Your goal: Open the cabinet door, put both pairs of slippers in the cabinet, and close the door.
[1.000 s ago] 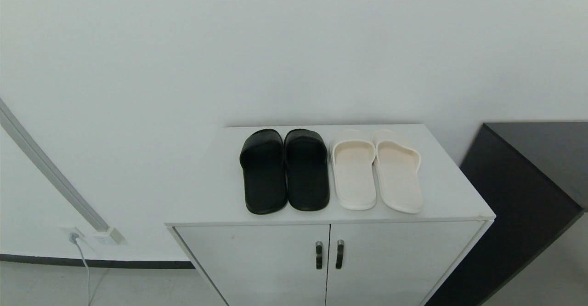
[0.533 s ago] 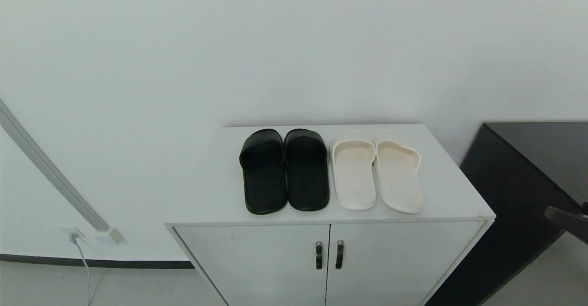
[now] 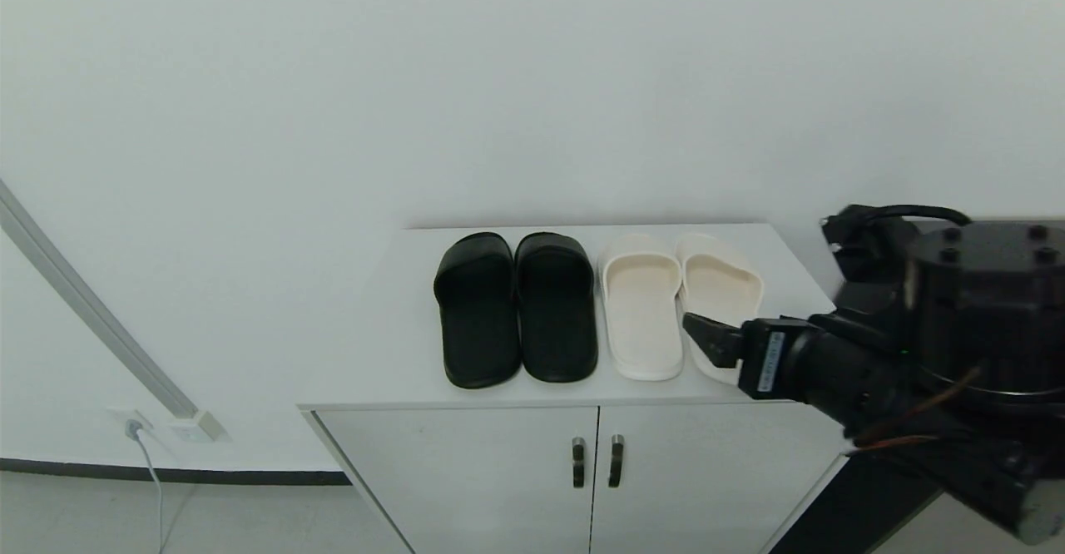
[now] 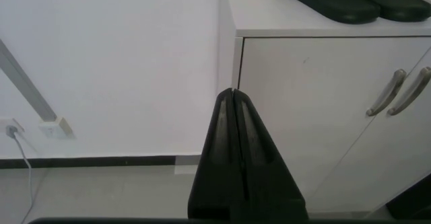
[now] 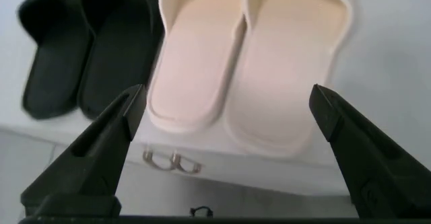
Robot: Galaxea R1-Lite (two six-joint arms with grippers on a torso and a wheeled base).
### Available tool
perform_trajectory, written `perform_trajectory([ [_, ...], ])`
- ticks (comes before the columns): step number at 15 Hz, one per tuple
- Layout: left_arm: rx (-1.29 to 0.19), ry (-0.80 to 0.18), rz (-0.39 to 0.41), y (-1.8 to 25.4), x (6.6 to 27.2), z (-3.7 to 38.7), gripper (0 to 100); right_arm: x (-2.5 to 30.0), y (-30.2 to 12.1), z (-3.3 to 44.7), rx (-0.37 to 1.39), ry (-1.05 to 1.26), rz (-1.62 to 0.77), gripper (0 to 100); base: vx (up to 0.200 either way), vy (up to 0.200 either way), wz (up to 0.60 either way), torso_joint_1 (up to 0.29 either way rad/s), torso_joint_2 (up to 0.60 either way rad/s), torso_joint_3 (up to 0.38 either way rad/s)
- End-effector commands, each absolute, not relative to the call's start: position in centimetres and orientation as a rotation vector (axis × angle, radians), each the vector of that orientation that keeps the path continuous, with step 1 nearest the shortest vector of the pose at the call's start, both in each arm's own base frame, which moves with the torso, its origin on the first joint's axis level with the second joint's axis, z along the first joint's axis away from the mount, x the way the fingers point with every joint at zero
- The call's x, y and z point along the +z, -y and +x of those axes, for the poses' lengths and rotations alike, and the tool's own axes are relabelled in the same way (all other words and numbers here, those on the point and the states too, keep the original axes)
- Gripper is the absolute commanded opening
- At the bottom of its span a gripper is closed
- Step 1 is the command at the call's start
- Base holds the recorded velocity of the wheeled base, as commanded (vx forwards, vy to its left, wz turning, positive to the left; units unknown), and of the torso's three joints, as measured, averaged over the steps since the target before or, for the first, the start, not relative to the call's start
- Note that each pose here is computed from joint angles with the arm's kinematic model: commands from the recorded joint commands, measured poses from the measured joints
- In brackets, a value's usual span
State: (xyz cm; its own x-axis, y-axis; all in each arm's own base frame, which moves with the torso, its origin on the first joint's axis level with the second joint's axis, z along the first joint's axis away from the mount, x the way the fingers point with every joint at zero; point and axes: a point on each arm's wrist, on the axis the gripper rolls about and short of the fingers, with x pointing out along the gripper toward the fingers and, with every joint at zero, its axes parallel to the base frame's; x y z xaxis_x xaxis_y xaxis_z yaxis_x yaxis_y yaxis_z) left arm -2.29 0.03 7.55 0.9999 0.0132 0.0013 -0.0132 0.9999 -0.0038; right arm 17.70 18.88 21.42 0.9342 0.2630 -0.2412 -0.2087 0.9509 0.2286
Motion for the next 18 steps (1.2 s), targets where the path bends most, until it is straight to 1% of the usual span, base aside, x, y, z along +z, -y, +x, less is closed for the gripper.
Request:
perform_trajectory([
  [1,0.014,-0.002,-0.005,0.0,7.5,-2.3,0,19.4,-22.5,20.6,0.192,-0.304,0.154,100,0.0,0.0,0.0,0.0,0.0,0.0],
  [4,0.014,-0.002,-0.005,0.0,7.5,-2.3,0,20.1,-22.7,22.8,0.143,-0.275,0.147,100,0.0,0.0,0.0,0.0,0.0,0.0],
  [6,0.014,-0.002,-0.005,0.0,7.5,-2.3,0,19.4,-22.4,24.8,0.074,-0.271,0.117,100,0.0,0.0,0.0,0.0,0.0,0.0],
  [8,0.014,-0.002,-0.002,0.0,7.5,-2.3,0,19.0,-22.6,26.2,0.051,-0.272,0.109,100,0.0,0.0,0.0,0.0,0.0,0.0],
  [12,0.008,-0.002,0.006,0.0,7.5,-2.3,0,19.4,-23.7,28.4,0.046,-0.243,0.07,100,0.0,0.0,0.0,0.0,0.0,0.0],
  [18,0.008,-0.002,0.003,0.0,7.5,-2.3,0,18.7,-24.6,30.6,0.028,-0.23,0.046,100,0.0,0.0,0.0,0.0,0.0,0.0],
])
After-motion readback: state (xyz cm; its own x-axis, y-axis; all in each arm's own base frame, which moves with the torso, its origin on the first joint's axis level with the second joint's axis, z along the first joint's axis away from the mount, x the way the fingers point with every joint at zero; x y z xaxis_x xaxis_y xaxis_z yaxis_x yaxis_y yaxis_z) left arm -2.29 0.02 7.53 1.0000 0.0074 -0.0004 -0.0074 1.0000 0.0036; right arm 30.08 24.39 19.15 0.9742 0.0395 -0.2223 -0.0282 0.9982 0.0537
